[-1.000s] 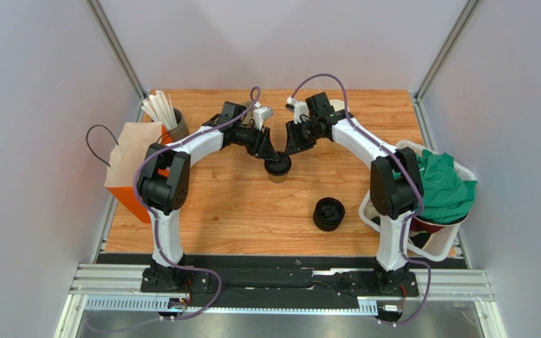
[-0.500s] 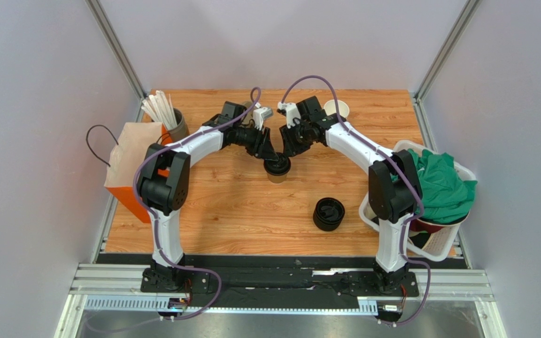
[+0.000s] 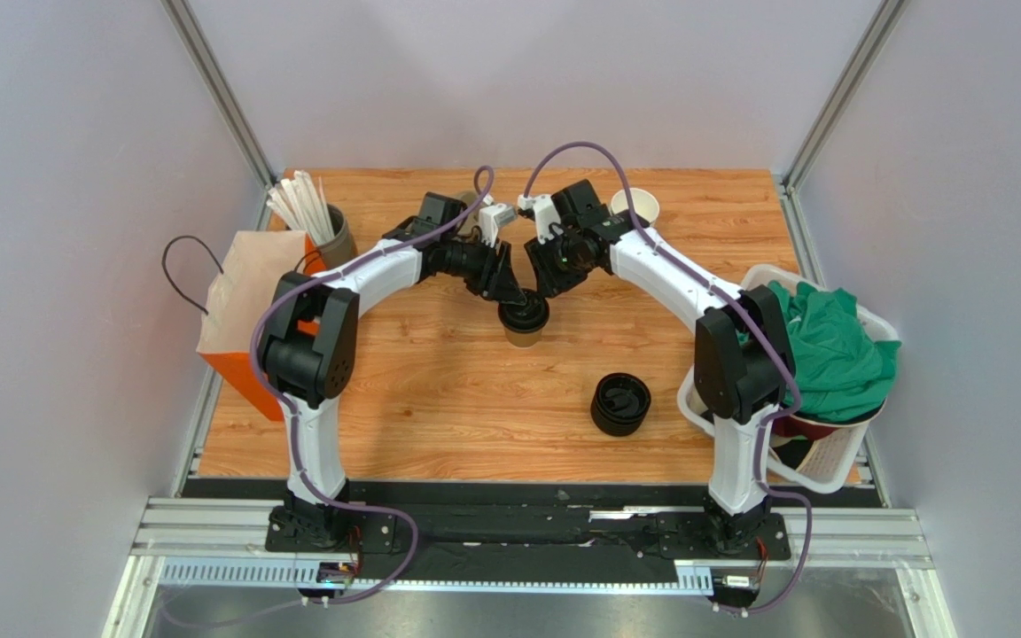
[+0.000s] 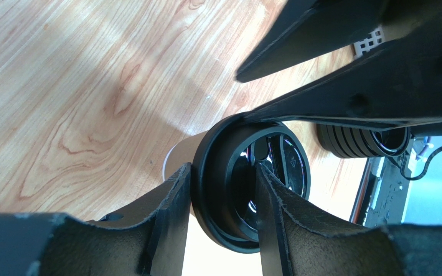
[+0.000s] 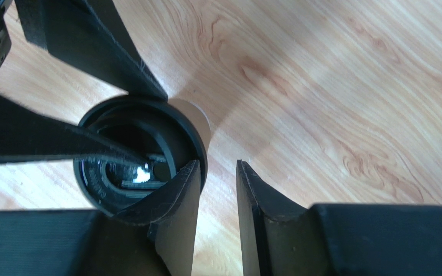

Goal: Pack the takeout coffee

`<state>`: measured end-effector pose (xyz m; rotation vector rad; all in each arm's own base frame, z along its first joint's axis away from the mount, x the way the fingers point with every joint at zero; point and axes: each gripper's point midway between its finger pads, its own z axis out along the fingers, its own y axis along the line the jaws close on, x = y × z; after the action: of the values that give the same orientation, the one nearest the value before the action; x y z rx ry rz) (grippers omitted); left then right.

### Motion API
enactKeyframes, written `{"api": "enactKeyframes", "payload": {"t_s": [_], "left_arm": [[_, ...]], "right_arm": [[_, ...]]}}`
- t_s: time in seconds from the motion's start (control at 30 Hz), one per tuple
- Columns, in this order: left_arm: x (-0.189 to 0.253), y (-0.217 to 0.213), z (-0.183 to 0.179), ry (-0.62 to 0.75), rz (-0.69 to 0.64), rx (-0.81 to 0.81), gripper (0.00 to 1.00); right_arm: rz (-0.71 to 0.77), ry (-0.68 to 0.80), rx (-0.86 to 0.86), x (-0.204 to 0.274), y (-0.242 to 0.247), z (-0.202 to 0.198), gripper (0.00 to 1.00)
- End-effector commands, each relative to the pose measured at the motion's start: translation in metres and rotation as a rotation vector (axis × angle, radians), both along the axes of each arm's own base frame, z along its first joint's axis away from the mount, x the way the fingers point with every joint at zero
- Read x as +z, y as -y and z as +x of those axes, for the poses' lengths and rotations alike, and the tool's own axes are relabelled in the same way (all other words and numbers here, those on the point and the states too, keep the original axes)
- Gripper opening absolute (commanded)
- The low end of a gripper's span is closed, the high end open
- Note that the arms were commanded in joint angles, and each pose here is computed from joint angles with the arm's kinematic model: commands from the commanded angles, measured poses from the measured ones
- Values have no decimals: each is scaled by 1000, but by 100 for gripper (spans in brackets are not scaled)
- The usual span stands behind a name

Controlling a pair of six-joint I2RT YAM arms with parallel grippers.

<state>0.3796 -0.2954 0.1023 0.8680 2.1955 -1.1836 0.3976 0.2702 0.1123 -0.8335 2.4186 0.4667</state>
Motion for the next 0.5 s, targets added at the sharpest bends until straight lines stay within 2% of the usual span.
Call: {"api": "enactKeyframes", "payload": {"t_s": [0.0,0.2,0.33,0.47], "left_arm": [[-67,-32,-16,-74,231,49,45],[-50,-29,-12,-37,197,35,50],[-35,-22,-11,-32,154,15,54],[-17,-16,-8,-17,116,0,57]], "right_arm": [[25,53,-3,52,10,0,34],[106,50,33,77,10,-12,36],[157,-34,56,66,1,-26,38],[167,-80,47,48,-4,-26,44]]}}
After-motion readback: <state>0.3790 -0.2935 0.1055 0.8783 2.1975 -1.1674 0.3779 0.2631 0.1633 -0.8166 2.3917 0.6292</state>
